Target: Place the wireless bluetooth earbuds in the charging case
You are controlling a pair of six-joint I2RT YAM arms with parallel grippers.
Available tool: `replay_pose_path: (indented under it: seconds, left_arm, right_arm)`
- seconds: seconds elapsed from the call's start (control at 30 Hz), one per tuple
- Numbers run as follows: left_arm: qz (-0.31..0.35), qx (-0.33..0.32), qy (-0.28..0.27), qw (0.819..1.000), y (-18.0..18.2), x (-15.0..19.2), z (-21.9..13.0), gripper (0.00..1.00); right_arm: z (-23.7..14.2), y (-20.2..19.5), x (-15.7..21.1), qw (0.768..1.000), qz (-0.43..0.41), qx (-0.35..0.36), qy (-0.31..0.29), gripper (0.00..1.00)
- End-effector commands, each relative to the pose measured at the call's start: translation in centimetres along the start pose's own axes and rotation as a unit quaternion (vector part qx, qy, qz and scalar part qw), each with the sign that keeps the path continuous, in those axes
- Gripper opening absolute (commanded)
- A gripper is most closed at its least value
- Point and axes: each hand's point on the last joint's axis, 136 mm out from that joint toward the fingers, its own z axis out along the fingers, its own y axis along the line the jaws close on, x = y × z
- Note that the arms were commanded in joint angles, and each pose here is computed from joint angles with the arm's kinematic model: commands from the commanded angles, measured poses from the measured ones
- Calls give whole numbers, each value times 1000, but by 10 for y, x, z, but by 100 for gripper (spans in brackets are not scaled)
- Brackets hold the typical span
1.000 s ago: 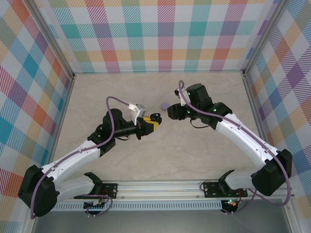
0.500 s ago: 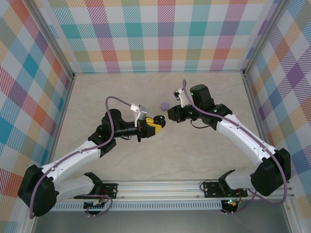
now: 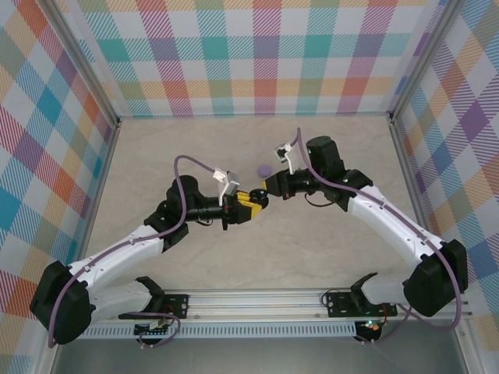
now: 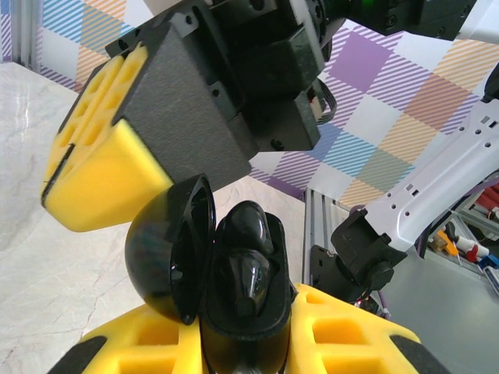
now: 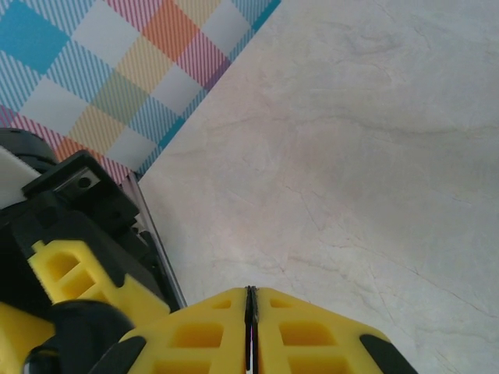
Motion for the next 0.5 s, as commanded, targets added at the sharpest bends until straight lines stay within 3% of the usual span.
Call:
replay_pose_path:
  seconds: [0.0,0.47]
  left_arm:
    - [30,15,-16,999,-10,-15,2,7]
    - [10,-13,-7,1000,6,-6,7,7]
  right_arm:
    - [-9,21,-6,999,-26,-45,-16,12]
    - [-18,30,-4,998,-39,-51,-22,14]
